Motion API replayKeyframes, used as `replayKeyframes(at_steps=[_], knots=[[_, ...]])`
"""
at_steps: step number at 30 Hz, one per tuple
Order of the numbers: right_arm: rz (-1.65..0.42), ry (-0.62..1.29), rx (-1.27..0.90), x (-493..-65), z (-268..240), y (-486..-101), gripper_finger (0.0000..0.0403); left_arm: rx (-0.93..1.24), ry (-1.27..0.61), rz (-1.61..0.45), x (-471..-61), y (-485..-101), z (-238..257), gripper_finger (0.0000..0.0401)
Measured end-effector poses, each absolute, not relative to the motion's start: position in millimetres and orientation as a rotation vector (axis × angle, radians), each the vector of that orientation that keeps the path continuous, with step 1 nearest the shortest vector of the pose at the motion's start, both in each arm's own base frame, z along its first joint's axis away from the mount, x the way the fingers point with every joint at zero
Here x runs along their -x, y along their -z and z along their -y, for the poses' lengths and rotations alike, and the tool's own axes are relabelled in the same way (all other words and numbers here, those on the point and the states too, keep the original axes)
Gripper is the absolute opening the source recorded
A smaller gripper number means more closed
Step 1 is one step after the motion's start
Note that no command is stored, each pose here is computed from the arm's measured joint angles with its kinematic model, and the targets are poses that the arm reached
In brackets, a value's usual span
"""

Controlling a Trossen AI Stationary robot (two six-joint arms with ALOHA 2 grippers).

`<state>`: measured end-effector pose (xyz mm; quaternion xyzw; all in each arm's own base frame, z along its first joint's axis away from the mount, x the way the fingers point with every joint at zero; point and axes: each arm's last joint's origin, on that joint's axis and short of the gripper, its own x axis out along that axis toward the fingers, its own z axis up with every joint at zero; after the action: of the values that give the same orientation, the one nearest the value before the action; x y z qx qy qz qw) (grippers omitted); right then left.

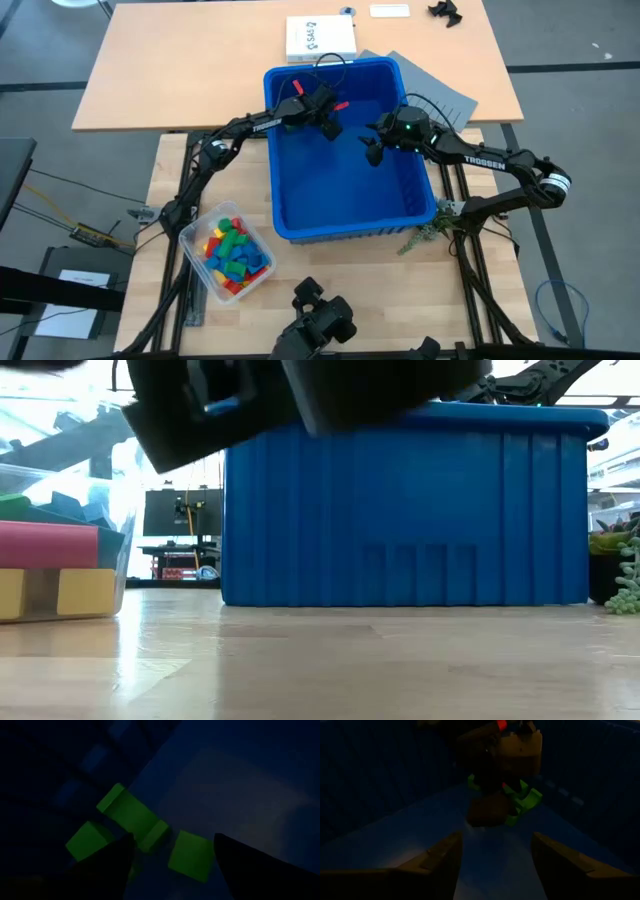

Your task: Sort Items/Unsort Items

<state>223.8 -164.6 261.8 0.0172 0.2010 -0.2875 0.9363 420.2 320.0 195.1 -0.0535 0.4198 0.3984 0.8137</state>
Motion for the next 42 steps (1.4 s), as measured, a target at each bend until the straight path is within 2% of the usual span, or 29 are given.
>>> replayKeyframes(at_steps=[12,28,31,35,42], knots=[[-0.415,0.581,-0.068,-224,164,-261,0.0229,0.174,-0.781,-0.864,-411,-176,-330,0.0284],[-0.429,0.550,-0.069,-226,160,-259,0.0229,0.169,-0.547,-1.113,-409,-197,-302,0.0284],[-0.430,0.547,-0.064,-226,160,-259,0.0229,0.152,-0.496,-1.071,-413,-214,-302,0.0284],[-0.431,0.547,-0.064,-226,160,-259,0.0229,0.132,-0.521,-0.986,-416,-228,-307,0.0284],[-0.441,0.547,-0.069,-225,160,-258,0.0229,0.188,-0.521,-0.916,-414,-211,-322,0.0284]])
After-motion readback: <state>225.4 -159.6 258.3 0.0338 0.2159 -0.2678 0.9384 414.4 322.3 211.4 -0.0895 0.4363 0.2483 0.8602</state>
